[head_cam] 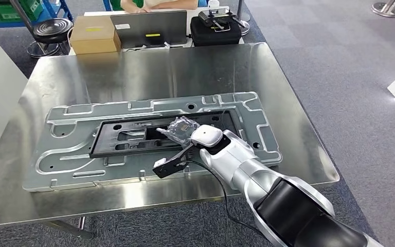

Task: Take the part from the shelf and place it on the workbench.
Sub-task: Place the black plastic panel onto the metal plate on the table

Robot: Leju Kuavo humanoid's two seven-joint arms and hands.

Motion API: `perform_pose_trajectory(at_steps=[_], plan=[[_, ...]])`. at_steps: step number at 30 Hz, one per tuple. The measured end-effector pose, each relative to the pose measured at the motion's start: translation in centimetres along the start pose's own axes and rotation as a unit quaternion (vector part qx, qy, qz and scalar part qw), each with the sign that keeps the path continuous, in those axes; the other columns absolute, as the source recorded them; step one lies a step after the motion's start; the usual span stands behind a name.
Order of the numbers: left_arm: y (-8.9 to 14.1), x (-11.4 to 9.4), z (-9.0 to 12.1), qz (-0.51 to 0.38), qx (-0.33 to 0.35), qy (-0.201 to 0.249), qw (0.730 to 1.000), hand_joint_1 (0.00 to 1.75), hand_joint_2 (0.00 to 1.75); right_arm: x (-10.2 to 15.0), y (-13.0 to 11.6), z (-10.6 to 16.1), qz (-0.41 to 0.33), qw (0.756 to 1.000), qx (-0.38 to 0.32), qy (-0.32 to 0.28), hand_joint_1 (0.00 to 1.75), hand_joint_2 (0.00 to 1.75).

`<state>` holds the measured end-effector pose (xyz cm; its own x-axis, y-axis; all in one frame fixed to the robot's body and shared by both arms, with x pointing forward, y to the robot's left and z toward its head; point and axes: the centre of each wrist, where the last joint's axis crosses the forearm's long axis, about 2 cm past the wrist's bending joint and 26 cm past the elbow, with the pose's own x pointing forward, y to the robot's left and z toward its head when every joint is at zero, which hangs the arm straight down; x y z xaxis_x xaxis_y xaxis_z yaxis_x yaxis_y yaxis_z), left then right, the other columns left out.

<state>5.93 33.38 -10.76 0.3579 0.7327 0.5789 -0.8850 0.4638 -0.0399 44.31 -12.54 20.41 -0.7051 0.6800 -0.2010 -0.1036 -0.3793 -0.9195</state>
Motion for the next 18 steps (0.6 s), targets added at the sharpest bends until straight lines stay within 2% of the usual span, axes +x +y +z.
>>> perform_pose_trajectory(at_steps=[9, 13, 18], plan=[[0.2, -0.1, 0.1, -0.001, 0.002, -0.006, 1.0, 0.0, 0.0, 0.5, 0.9, 0.2, -0.043, 0.994, -0.1, -0.029, 0.0, 0.0], [0.2, 0.0, 0.0, 0.001, -0.003, -0.01, 1.0, 0.0, 0.0, 0.3, -0.1, 0.4, -0.099, 0.976, -0.184, -0.057, 0.0, 0.0], [0.2, 0.1, -0.1, 0.002, -0.005, -0.011, 1.0, 0.0, 0.0, -0.2, -0.7, 1.3, -0.145, 0.955, -0.25, -0.07, 0.0, 0.0]])
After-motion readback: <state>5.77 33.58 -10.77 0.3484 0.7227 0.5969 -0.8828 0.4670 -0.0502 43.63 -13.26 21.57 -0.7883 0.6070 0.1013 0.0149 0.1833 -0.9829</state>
